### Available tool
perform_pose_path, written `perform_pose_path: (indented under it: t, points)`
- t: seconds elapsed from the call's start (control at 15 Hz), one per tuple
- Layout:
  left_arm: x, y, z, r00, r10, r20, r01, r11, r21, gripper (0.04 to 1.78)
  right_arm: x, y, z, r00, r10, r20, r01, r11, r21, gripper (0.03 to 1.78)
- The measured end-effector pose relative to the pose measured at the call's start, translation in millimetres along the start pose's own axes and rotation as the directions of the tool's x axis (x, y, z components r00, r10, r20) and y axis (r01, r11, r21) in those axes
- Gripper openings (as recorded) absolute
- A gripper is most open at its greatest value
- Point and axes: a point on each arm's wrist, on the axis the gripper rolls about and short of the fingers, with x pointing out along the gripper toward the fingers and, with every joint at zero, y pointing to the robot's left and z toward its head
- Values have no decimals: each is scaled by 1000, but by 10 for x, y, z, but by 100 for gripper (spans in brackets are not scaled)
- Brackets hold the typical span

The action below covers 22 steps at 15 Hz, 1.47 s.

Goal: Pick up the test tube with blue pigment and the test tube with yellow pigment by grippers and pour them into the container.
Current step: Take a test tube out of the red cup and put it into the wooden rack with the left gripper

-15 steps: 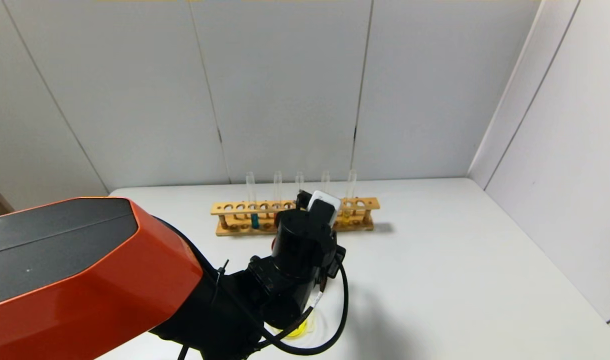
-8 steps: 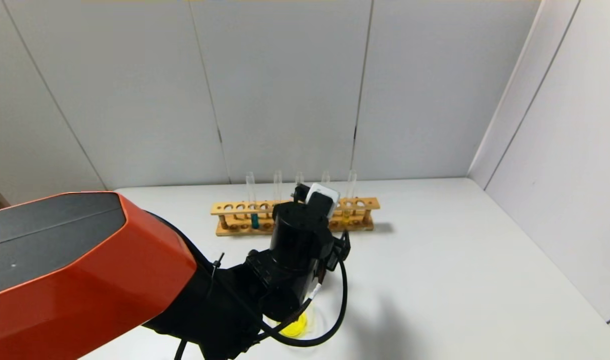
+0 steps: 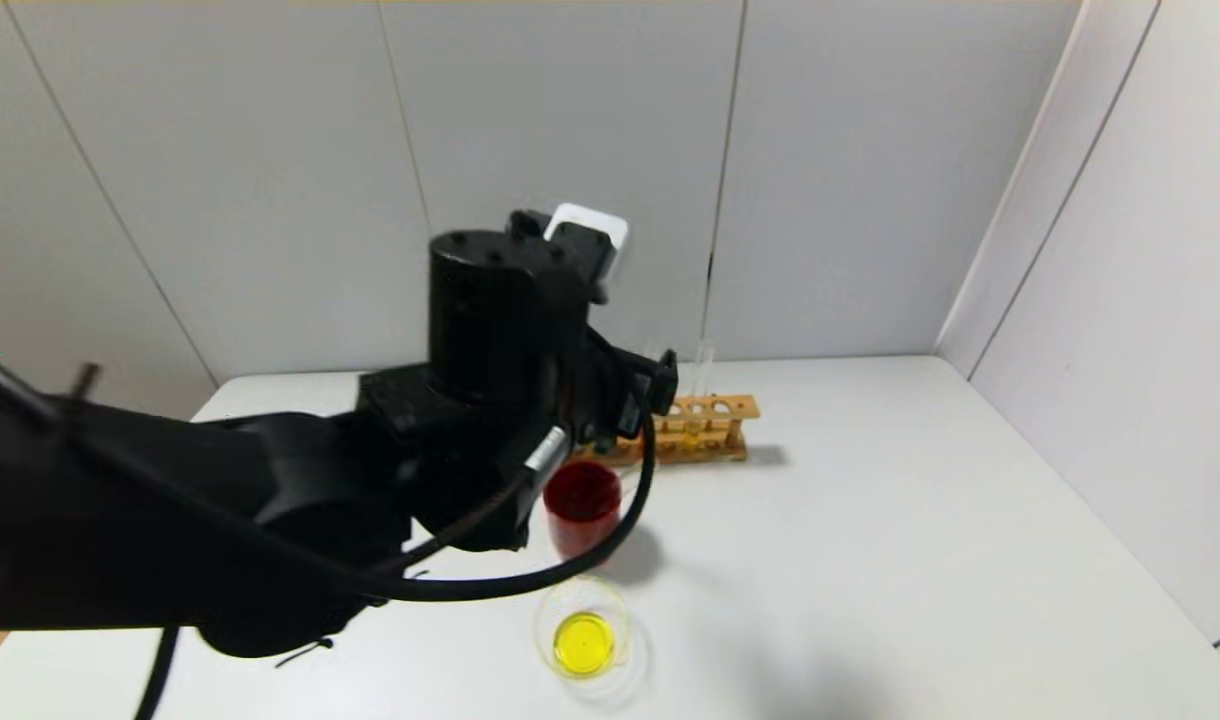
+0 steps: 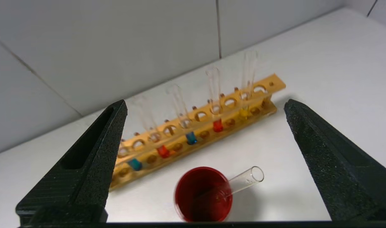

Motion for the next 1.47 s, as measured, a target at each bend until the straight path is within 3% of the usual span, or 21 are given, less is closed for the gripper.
perform_pose_path:
  t: [0.27,0.47,0.73,1.0,1.27,1.47]
  points:
    - [-652,409,304,1000,20,-14,-20,1000,18,175,0,0,0,1000,0,0,0,1000,0,174]
    - [-1114,666,120,995,52,-87,-45,996,75,175,0,0,0,1000,0,0,0,1000,0,174]
    - [-1477,874,-128,986,139,-95,-134,989,56,175,0,0,0,1000,0,0,0,1000,0,174]
    - [-1631,965,-296,973,204,-106,-215,971,-106,175,0,0,0,1000,0,0,0,1000,0,174]
    - [-1561,913,-419,970,190,-154,-224,940,-256,175,0,0,0,1000,0,0,0,1000,0,174]
    - [-1323,808,-478,968,168,-188,-216,936,-279,175,0,0,0,1000,0,0,0,1000,0,174]
